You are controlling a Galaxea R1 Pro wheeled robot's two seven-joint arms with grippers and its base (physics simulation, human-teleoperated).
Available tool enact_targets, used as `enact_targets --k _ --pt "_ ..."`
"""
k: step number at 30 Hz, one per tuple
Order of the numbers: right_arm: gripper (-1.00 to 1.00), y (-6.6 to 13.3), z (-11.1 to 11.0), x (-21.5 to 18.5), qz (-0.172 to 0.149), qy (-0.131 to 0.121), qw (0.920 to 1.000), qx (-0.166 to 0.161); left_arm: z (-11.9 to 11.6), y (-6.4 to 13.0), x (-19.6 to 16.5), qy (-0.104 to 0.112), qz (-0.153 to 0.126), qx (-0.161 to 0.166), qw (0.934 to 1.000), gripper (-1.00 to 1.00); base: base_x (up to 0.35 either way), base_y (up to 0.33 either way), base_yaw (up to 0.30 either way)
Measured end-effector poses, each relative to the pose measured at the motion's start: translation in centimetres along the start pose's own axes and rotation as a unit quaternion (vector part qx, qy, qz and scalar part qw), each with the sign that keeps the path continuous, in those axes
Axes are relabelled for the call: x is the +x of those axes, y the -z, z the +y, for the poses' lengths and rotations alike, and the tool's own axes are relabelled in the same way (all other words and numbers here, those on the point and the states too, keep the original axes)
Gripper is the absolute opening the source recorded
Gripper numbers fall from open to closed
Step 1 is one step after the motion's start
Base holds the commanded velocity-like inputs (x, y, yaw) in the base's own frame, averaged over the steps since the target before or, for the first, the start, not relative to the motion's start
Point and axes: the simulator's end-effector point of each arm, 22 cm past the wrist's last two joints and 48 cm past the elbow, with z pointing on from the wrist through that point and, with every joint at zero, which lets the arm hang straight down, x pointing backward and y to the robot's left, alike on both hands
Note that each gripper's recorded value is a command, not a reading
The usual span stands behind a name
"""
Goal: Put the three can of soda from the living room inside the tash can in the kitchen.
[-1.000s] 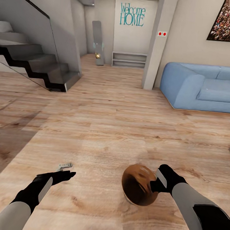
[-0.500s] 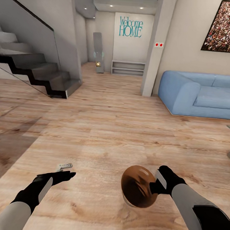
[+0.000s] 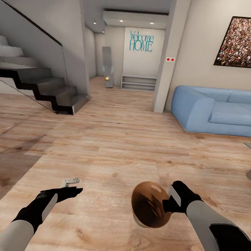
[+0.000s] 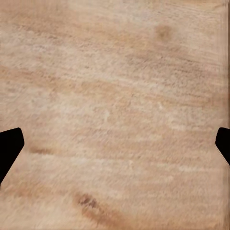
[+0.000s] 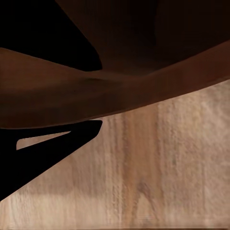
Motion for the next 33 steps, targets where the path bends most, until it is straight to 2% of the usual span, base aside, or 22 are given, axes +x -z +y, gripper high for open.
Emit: enact_targets --k 13,18,23,25,27,30,33 --pt "-1.0 2.6 -0.7 -0.6 -0.018 -0.005 0.9998 -0.004 -0.7 1.9 -2.6 -0.004 -0.026 0.004 0.9996 1.0 0.0 0.0 0.0" --pt "-1.0 2.9 -0.2 0.0 -0.025 -0.005 0.9995 -0.019 -0.8 2.7 -3.6 -0.006 -0.036 0.001 0.9993 1.0 0.0 0.0 0.0" --pt "-1.0 3.9 0.0 -0.8 -0.048 -0.001 0.9986 -0.023 -0.9 3.4 -4.2 -0.006 -0.044 0.0 0.999 1.0 0.0 0.0 0.0" --pt "-1.0 4.7 0.3 -1.4 -0.059 -0.004 0.9978 -0.031 -1.0 3.7 -4.5 -0.006 -0.047 0.0 0.9989 1.0 0.0 0.0 0.0" --pt "-1.0 5.7 1.1 -2.1 -0.073 0.01 0.9963 -0.043 -0.9 3.9 -4.7 -0.006 -0.05 -0.004 0.9987 1.0 0.0 0.0 0.0" --pt "-1.0 7.0 3.3 -2.7 -0.085 -0.008 0.9916 -0.097 -0.2 4.4 -5.3 -0.006 -0.057 -0.023 0.9981 1.0 0.0 0.0 0.0" --pt "-1.0 7.5 2.4 -2.9 -0.093 0.01 0.9926 -0.078 0.4 5.0 -5.8 -0.006 -0.062 -0.038 0.9973 1.0 0.0 0.0 0.0"
